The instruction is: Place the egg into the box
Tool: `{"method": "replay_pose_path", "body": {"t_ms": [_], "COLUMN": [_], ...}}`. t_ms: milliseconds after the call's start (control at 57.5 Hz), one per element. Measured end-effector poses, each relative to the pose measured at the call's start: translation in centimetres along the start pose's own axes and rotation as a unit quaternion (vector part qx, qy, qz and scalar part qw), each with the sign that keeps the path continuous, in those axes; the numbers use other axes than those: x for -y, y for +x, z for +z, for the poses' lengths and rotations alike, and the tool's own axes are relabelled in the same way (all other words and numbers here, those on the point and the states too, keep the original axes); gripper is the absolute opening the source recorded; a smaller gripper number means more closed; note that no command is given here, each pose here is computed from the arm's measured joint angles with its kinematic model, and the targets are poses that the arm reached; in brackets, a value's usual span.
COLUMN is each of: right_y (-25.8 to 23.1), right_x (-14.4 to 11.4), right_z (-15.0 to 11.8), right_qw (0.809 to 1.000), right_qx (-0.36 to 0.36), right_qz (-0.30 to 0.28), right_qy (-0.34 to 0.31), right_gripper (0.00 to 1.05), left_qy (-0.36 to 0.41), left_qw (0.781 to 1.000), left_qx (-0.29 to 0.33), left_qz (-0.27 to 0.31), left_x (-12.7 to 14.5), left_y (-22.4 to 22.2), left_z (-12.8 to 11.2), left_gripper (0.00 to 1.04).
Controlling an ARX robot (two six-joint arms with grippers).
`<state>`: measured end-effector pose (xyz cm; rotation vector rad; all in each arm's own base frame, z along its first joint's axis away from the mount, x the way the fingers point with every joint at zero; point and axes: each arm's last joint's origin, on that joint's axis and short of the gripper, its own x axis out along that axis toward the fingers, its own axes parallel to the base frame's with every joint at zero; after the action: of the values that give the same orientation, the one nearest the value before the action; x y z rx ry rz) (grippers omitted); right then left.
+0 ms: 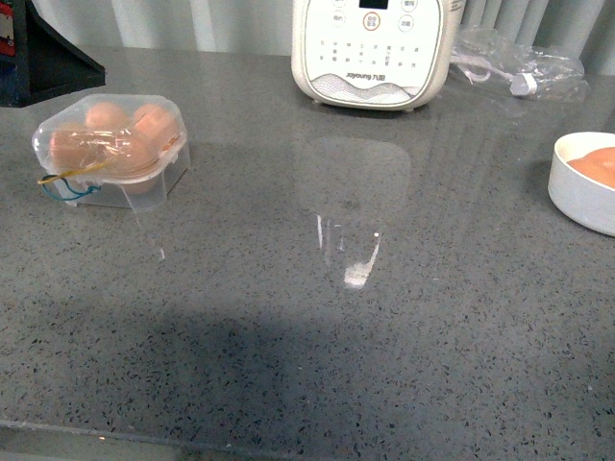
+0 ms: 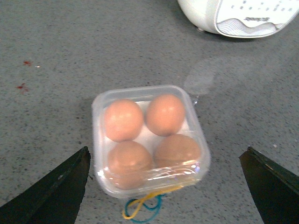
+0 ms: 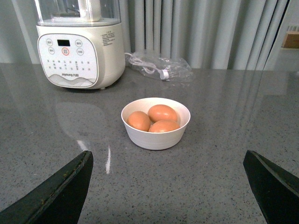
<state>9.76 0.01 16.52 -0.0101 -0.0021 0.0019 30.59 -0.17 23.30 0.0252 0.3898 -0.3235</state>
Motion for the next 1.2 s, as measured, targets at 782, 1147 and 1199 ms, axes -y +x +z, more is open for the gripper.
{"method": "replay_pose_path", "body": {"t_ms": [782,1147,1199], "right_y": [0.0,0.0,0.0], "right_x": [0.0,0.0,0.0], "right_z": [0.0,0.0,0.0], "right_qw": [1.0,1.0,1.0], "right_qx": [0.0,0.0,0.0], "right_qz": [0.0,0.0,0.0], "right_qy": [0.0,0.0,0.0], "right_gripper": [0.97,0.97,0.97], "left_qy": [0.025,0.012,0.019], "left_qw": [0.992,0.989,0.988], "left_qx": [0.09,0.104,0.103], "left_qz": [0.087,0.102,0.111], "left_x": [-1.5,-3.1,-3.0], "left_y": [-8.5,-15.3,-15.8], "left_z": [4.0,3.8,3.5], "left_gripper": [0.98,0.98,0.98]}}
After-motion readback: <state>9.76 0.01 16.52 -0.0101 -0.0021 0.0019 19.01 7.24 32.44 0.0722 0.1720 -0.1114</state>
